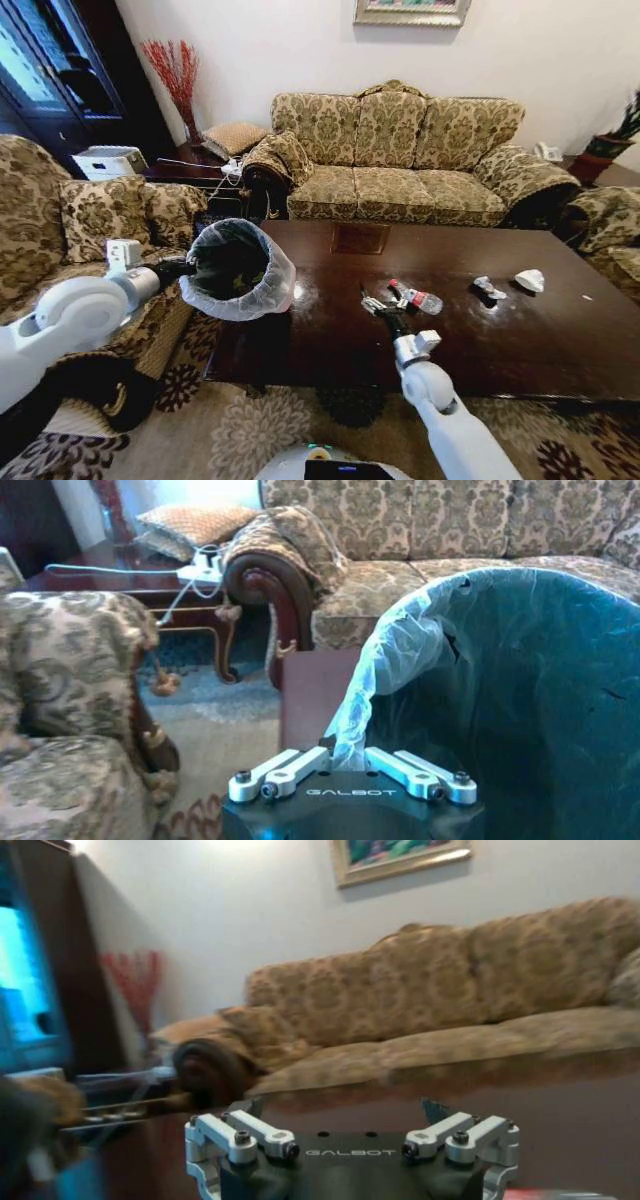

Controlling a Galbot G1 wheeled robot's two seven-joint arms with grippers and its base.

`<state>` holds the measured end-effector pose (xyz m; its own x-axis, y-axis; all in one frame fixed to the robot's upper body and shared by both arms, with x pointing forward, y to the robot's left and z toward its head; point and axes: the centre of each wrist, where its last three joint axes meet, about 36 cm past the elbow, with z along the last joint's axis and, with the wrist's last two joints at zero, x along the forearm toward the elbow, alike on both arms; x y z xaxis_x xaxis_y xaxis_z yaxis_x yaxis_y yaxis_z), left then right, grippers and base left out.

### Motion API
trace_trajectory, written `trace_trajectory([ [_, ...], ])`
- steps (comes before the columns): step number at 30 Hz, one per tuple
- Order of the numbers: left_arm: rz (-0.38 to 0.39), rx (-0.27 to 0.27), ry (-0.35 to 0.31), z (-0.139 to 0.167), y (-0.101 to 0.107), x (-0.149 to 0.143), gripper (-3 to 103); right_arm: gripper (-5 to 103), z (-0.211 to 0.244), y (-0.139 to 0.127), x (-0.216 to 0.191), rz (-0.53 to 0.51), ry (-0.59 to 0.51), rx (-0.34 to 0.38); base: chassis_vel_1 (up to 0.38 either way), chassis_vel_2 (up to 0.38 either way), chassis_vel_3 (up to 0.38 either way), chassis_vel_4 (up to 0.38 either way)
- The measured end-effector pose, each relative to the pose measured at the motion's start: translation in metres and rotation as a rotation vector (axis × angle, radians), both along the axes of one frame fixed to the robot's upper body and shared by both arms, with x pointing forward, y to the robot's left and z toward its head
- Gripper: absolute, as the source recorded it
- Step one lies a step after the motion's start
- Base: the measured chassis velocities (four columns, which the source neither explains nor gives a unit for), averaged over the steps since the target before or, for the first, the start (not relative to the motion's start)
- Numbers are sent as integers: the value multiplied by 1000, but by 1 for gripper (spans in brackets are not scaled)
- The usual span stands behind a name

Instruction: Move to the front of the table and place the trash on the table into the trash bin.

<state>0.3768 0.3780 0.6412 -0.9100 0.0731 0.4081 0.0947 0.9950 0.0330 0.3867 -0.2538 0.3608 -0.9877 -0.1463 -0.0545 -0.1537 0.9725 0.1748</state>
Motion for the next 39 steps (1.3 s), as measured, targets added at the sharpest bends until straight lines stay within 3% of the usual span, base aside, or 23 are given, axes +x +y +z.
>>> trace_trajectory([
  [9,8,16,-26,0,-3,2,0,100,-27,-23,15,-49,-5,-27,-243,-238,225,236],
  [12,2,43,-17,4,-7,2,0,100,-39,-29,21,-75,46,-59,-50,-82,38,19],
  [17,2,59,-16,7,-9,3,0,100,-52,-29,26,-66,86,-71,37,17,-21,-16],
  [22,38,96,-61,3,-6,6,0,100,-65,-19,42,-56,145,-83,37,48,-13,-20],
  [27,29,95,-79,3,-3,9,0,101,-70,-13,48,-66,185,-96,0,0,0,0],
  [28,22,92,-83,3,-2,10,0,93,-71,-12,49,-68,192,-98,0,0,0,0],
  [30,13,95,-91,2,1,11,0,93,-72,-11,49,-68,196,-98,0,0,0,0],
  [32,6,112,-112,0,5,14,0,77,-73,-9,49,-65,202,-100,0,0,0,0],
  [34,0,121,-119,-1,7,15,0,77,-74,-9,49,-61,203,-103,0,0,0,0],
  [39,-18,143,-127,4,6,18,0,54,-76,-7,47,-52,209,-108,0,0,0,0],
])
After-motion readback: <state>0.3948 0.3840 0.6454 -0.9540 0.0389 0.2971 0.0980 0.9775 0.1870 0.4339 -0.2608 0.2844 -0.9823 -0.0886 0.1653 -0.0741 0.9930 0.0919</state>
